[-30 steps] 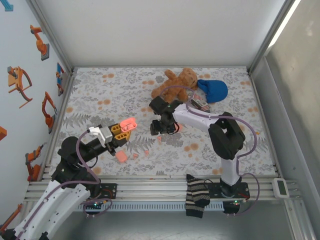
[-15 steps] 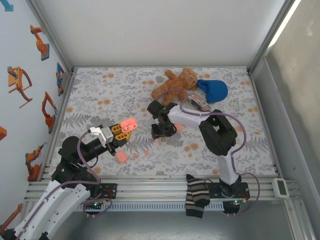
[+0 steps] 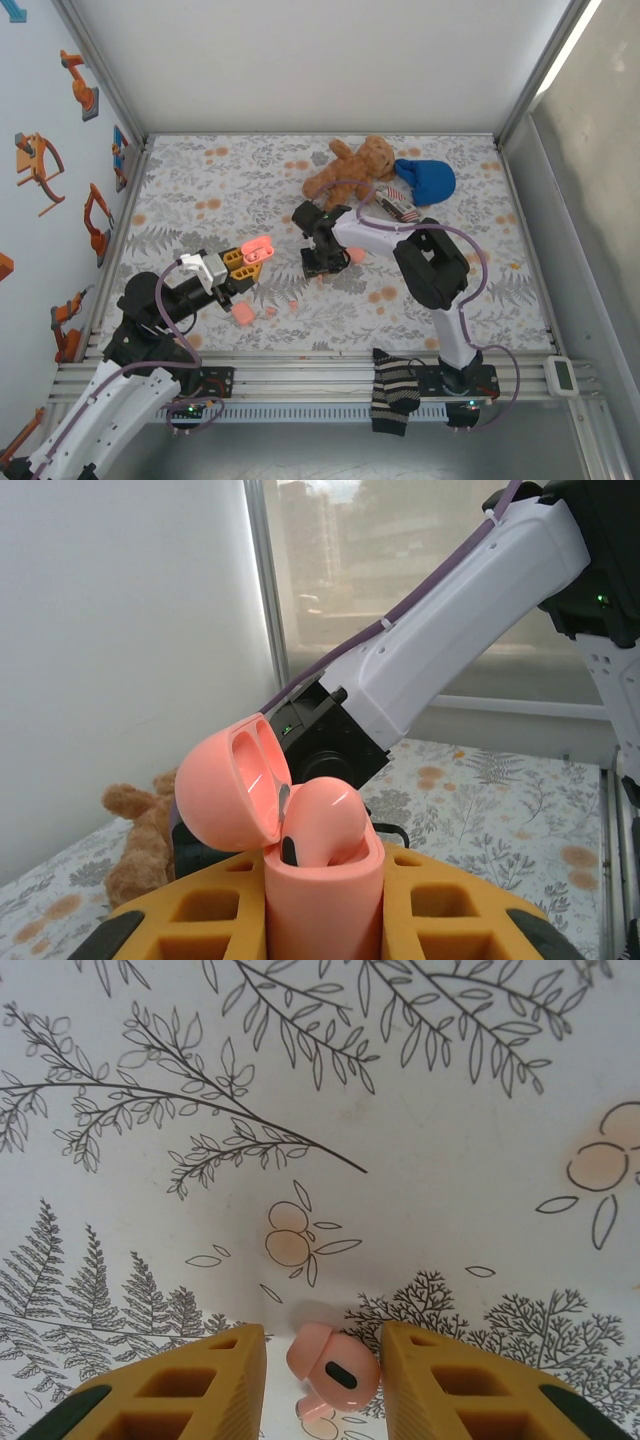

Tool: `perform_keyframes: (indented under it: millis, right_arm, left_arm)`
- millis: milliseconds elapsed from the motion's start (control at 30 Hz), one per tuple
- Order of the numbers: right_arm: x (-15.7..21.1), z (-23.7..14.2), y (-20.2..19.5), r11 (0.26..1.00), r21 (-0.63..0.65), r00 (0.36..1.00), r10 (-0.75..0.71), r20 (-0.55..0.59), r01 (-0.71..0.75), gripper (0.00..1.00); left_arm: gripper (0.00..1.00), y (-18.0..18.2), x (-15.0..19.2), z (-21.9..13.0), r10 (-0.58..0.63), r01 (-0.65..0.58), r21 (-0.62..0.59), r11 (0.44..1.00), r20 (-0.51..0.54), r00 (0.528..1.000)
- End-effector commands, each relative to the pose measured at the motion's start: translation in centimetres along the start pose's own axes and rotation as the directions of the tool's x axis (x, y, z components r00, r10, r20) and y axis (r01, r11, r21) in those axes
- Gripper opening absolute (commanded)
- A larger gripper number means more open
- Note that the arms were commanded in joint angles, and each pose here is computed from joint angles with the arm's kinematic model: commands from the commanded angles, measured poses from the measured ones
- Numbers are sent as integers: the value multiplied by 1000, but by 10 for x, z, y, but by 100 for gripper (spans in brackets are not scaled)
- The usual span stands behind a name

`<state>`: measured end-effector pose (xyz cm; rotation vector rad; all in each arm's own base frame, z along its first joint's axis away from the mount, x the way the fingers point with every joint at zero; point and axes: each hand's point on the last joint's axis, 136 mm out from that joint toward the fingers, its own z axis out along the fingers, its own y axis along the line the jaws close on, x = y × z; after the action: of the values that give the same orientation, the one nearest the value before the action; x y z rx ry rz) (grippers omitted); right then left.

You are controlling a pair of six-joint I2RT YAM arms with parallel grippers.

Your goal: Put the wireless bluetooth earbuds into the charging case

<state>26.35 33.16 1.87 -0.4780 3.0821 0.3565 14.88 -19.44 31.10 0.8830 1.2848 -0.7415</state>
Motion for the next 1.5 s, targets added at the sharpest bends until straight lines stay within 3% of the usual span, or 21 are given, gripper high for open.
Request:
perform_keyframes:
  millis: [0,500,1167,1467]
  right_arm:
    - [7,9,0,1000,18,999,-9,-42,10,32]
    - [4,-9,-4,997,57,999,-47,-2,47,24]
    - [-18,-96,-14,986,98,960,-157,231,137,23]
    - [-21,-114,-8,980,81,941,-195,278,180,23]
  left_arm:
    - [0,1,-13,-2,34,-34,-6,999,28,999]
    - [0,1,-11,-2,32,-32,-9,999,17,999]
    - [0,4,-1,10,-30,30,5,1000,9,1000]
    - [0,8,0,16,-35,35,2,999,6,999]
